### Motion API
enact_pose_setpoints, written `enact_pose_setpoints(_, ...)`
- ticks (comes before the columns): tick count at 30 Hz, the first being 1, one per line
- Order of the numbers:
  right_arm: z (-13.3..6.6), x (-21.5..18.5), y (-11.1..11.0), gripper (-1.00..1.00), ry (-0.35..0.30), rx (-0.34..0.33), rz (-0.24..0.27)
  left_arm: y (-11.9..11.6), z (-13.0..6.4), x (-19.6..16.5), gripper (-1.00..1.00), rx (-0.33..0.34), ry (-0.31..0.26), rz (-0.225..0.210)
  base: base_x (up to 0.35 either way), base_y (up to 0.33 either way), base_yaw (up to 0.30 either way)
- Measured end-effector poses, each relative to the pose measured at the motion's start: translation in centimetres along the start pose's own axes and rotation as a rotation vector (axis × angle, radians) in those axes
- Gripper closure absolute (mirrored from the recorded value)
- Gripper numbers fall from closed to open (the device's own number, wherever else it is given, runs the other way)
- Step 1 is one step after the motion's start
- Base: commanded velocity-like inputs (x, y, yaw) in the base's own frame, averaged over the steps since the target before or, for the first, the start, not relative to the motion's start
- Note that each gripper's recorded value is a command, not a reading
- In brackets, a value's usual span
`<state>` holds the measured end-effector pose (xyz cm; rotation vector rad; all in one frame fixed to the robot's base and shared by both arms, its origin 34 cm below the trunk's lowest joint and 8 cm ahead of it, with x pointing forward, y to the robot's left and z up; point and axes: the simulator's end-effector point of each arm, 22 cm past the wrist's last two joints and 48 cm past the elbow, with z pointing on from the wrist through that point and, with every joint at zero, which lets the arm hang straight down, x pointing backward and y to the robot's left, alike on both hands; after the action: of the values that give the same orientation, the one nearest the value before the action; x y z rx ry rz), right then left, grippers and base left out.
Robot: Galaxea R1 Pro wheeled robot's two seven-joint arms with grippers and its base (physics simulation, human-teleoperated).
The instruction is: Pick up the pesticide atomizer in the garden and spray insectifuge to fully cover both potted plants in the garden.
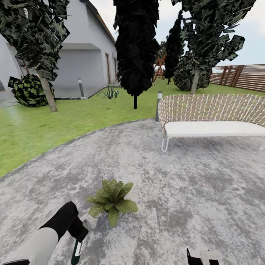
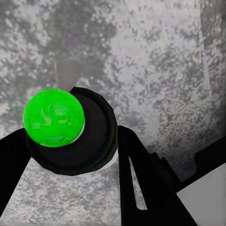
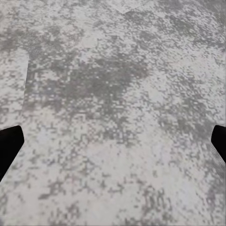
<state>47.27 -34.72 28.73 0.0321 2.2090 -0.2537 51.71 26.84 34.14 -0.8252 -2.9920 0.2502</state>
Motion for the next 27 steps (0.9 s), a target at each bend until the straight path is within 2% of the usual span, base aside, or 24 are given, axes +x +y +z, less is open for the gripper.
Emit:
enact_pose_setpoints(5, 0.0, 0.0, 0.0, -1.0, -0.001, 0.0, 0.0, 0.1, -0.1, 0.0, 1.0, 0.003, -0.005, -0.01, -0.178, -0.208, 0.039)
enact_pose_setpoints(6, 0.0, 0.0, 0.0, -1.0, 0.0, 0.0, 0.0, 0.2, -0.1, -0.1, 1.0, 0.016, -0.023, -0.04, -0.081, -0.06, 0.001)
enact_pose_setpoints(8, 0.0, 0.0, 0.0, -1.0, 0.0, 0.0, 0.0, 0.3, -0.2, -0.1, 1.0, 0.02, -0.032, -0.052, -0.019, -0.014, 0.0)
enact_pose_setpoints(14, 0.0, 0.0, 0.0, -1.0, 0.0, 0.0, 0.0, -0.9, -0.5, -1.9, 1.0, 0.023, -0.041, -0.029, -0.002, -0.002, 0.0)
enact_pose_setpoints(16, 0.0, 0.0, 0.0, -1.0, 0.0, 0.0, 0.0, -2.3, -0.6, -3.2, 1.0, 0.028, -0.049, -0.001, 0.0, 0.0, 0.0)
enact_pose_setpoints(19, 0.0, 0.0, 0.0, -1.0, -0.001, -0.001, 0.0, -2.5, -1.3, -4.4, 1.0, -0.004, -0.036, 0.04, 0.0, 0.0, 0.0)
enact_pose_setpoints(25, 0.0, 0.0, 0.1, -1.0, 0.001, -0.002, -0.001, -1.6, -2.7, -5.1, 1.0, -0.037, -0.008, 0.01, 0.0, 0.0, 0.0)
enact_pose_setpoints(27, 0.0, 0.0, 0.1, -1.0, 0.001, -0.002, -0.001, -1.1, -2.5, -4.3, 1.0, -0.036, 0.005, 0.002, 0.0, 0.0, 0.0)
